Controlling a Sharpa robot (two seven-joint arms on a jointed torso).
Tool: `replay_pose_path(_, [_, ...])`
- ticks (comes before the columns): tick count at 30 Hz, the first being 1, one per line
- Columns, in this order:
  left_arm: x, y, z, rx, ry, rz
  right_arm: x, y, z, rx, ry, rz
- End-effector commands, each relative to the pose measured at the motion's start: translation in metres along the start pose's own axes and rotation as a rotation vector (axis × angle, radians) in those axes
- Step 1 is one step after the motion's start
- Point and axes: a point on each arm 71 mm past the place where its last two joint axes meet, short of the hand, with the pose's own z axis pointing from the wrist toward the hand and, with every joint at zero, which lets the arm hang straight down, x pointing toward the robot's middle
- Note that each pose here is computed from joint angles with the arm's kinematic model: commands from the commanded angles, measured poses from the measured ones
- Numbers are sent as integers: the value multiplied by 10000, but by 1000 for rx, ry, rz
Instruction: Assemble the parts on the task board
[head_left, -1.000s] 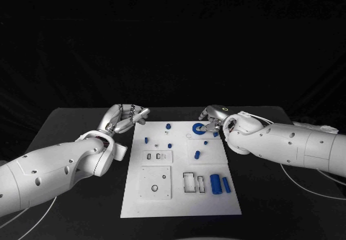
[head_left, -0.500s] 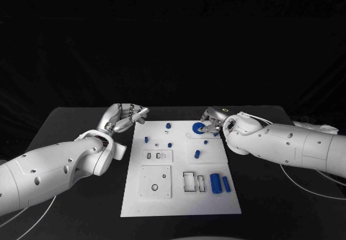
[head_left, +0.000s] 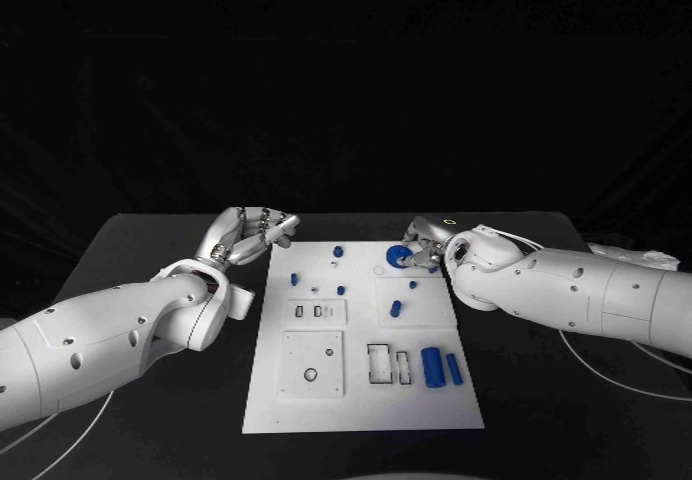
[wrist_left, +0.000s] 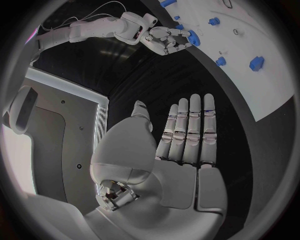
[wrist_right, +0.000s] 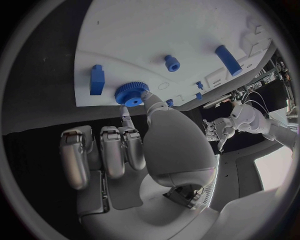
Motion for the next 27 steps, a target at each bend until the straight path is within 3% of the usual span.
replay_pose_path(1, [9,-15,1,6,4,-7,24,6,2,3,18,-18])
replay_pose_path(27, [18,-16,4,3,6,-8,53,48,-8,6,29,-28])
